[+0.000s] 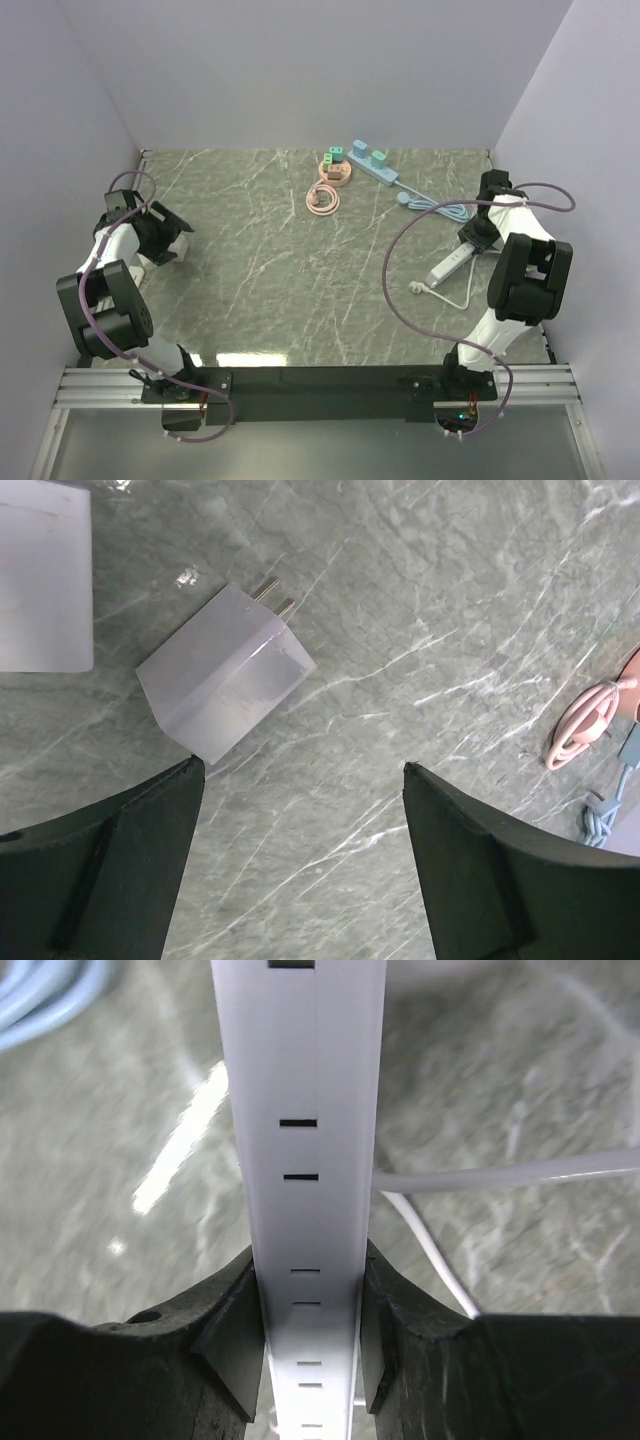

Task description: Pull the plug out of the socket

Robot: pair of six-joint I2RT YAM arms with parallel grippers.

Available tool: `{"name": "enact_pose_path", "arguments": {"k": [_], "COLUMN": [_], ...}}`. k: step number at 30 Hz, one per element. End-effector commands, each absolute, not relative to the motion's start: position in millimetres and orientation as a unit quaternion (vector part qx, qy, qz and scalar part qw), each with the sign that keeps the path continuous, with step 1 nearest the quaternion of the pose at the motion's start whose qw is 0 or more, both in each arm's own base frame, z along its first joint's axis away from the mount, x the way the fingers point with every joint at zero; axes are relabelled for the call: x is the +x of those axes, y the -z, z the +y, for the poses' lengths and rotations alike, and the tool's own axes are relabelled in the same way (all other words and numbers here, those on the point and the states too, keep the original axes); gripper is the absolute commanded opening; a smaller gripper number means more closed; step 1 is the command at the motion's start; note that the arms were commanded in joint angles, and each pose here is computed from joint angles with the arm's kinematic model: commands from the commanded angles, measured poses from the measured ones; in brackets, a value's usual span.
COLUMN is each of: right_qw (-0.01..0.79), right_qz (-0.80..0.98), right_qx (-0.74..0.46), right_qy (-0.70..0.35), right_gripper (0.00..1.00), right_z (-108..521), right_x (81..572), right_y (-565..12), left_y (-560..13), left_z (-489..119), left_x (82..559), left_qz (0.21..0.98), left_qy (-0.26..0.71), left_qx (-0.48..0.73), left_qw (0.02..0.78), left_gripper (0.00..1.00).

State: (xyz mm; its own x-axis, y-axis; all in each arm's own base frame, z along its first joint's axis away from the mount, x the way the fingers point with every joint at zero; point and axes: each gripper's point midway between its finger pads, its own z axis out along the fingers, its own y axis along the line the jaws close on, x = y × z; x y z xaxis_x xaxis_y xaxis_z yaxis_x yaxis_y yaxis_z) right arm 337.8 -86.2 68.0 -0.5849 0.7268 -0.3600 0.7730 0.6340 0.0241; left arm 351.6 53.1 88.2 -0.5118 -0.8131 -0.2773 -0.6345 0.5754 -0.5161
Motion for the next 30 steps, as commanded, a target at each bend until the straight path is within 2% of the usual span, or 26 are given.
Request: {"name": "enact_pose_path", "arguments": {"k": [1,4,7,10,11,16,19,26,28,29,30], "right_qw": [0.159,0.142,0.161,0.157,0.161,0.18,0.2,0.309,0.296,0.309,0.284], "right_qz": [0.883,0.892,0.898,0.906,0.907,0.916,0.923,0.922,0.928,0.926,0.934], "right_qx": [0.429,0.418,0.401,0.385,0.381,0.334,0.295,0.225,0.22,0.216,0.216], "right_qy": [0.105,0.098,0.078,0.079,0.087,0.129,0.148,0.058,0.046,0.022,0.019], "right_gripper": [0.0,0.0,0.0,0.32,0.51,0.91,0.93,0.96,0.96,0.96,0.96], "right_z": [-107,-106,-102,-100,-103,-97,-85,-29,-24,-16,-13], "right_x": [337,347,360,360,364,365,375,429,443,458,466], "right_y": [-63,-56,-64,-67,-72,-103,-128,-192,-182,-194,-176], "left_y": [-87,-82,-82,-83,-85,-91,-95,-109,-111,-112,-112], "left_z": [49,45,44,44,44,42,42,39,37,35,35], "left_x": [359,360,362,363,364,363,363,368,369,370,371], "left_qz": [0.847,0.847,0.845,0.845,0.845,0.843,0.841,0.836,0.838,0.837,0.837], "left_qy": [0.2,0.207,0.214,0.216,0.217,0.22,0.222,0.239,0.244,0.251,0.253], "left_qx": [-0.424,-0.423,-0.424,-0.423,-0.423,-0.42,-0.42,-0.412,-0.405,-0.402,-0.401], "left_qw": [0.251,0.246,0.245,0.244,0.247,0.254,0.259,0.273,0.273,0.273,0.273], "left_gripper": [0.86,0.87,0.87,0.87,0.87,0.87,0.88,0.9,0.92,0.93,0.93]}}
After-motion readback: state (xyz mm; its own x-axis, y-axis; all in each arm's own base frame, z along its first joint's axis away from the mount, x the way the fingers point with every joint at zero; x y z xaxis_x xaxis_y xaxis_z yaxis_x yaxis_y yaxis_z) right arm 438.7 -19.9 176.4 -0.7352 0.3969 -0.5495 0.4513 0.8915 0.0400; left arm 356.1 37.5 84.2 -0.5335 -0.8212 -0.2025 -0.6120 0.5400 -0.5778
